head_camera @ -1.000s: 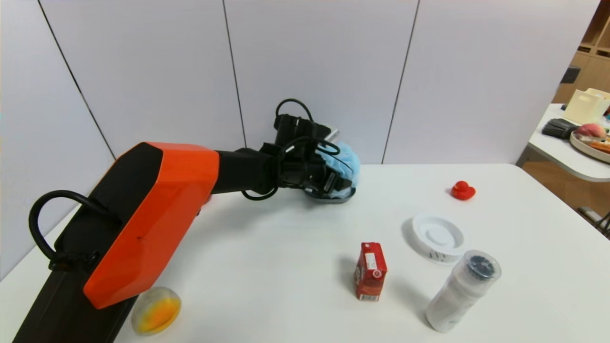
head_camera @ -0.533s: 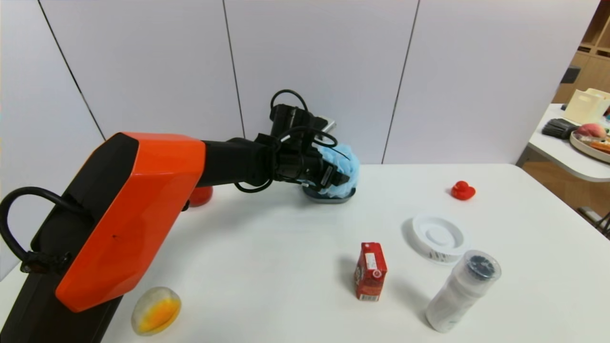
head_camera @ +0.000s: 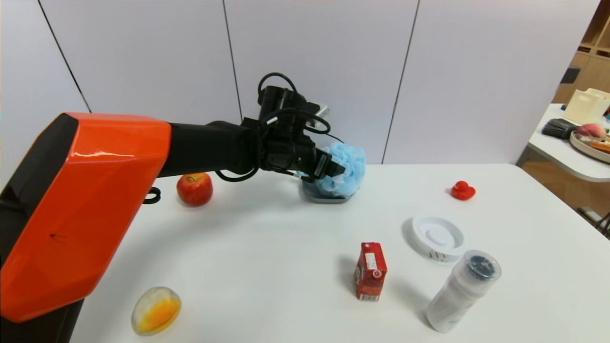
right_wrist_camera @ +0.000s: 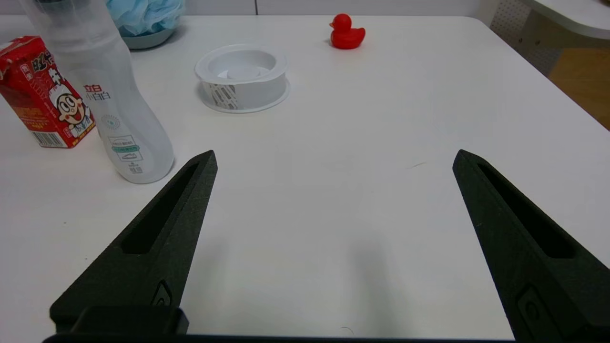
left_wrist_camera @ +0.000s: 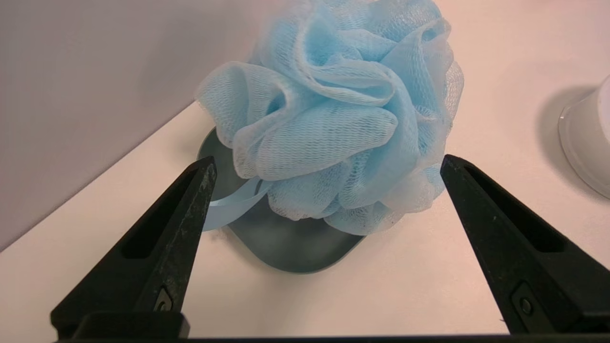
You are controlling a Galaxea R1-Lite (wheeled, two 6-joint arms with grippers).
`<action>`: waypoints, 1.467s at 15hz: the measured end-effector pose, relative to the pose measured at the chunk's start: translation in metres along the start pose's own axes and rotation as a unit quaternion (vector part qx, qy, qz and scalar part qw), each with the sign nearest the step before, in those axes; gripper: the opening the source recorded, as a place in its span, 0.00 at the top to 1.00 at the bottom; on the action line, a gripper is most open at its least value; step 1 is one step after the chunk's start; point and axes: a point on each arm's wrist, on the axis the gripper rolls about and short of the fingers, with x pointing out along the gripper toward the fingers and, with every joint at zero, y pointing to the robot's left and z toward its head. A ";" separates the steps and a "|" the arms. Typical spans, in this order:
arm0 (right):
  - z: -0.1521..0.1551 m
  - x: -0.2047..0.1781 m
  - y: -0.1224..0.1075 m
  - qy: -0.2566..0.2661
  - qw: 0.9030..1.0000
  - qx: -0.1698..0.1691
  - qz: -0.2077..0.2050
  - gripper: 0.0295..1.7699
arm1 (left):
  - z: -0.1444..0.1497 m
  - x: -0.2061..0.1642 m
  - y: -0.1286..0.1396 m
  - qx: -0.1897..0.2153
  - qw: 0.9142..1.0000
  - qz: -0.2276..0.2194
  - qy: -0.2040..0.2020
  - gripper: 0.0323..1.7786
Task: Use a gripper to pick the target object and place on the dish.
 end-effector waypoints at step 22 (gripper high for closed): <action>0.000 0.000 0.000 0.000 1.000 0.000 0.000 0.03 | 0.012 -0.337 -0.012 0.095 0.885 0.336 -0.308 0.05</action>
